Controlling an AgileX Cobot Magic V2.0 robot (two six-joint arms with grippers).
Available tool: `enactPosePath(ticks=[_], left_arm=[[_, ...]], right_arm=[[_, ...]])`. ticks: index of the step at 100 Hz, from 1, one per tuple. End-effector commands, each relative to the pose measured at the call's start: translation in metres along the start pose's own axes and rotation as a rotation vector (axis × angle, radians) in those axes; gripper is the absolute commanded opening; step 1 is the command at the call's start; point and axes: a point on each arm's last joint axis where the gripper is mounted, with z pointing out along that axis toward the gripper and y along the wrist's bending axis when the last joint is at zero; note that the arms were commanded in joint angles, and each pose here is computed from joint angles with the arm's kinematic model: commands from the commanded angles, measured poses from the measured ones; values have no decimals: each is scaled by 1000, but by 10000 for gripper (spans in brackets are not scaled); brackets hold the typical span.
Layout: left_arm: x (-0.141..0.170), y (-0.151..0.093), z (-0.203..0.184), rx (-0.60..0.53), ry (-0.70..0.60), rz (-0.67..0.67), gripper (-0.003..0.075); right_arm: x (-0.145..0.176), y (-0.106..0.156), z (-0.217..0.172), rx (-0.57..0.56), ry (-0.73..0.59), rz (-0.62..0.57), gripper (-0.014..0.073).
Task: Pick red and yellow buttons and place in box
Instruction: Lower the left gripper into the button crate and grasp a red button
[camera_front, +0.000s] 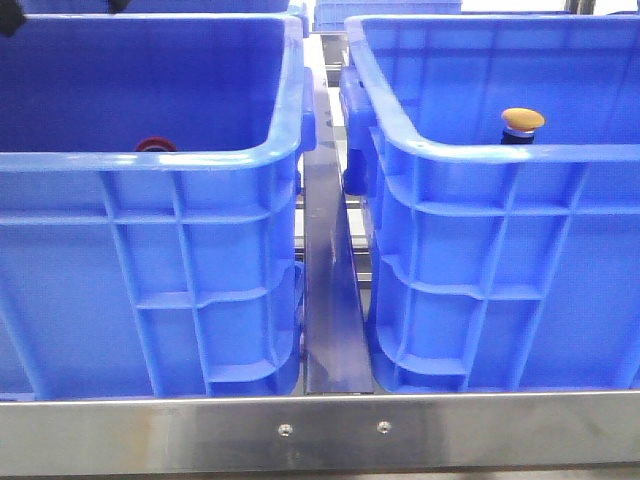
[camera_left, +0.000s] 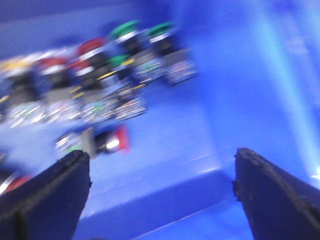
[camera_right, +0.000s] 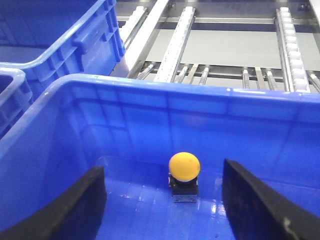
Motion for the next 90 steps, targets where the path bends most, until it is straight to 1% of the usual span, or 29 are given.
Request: enactPosePath(ticks=[1,23,37,72,90], left_arm=[[-11,2,-8,-6,-47,-43,545],[-17,11,22,-46,34,-74,545],[-22,10,39,-49,60,-79,545],[-31,11,83,-69,69,-76,545],[-35,7,98,-25,41,-108,545]], right_arm=[[-15,4,-6,-30,-71,54,516],[-15,4,-6,-30,-71,54,516],[-15,4,-6,-30,-71,54,516],[-15,4,-6,-30,-71,54,516],[-15,4,-6,-30,-71,54,516]])
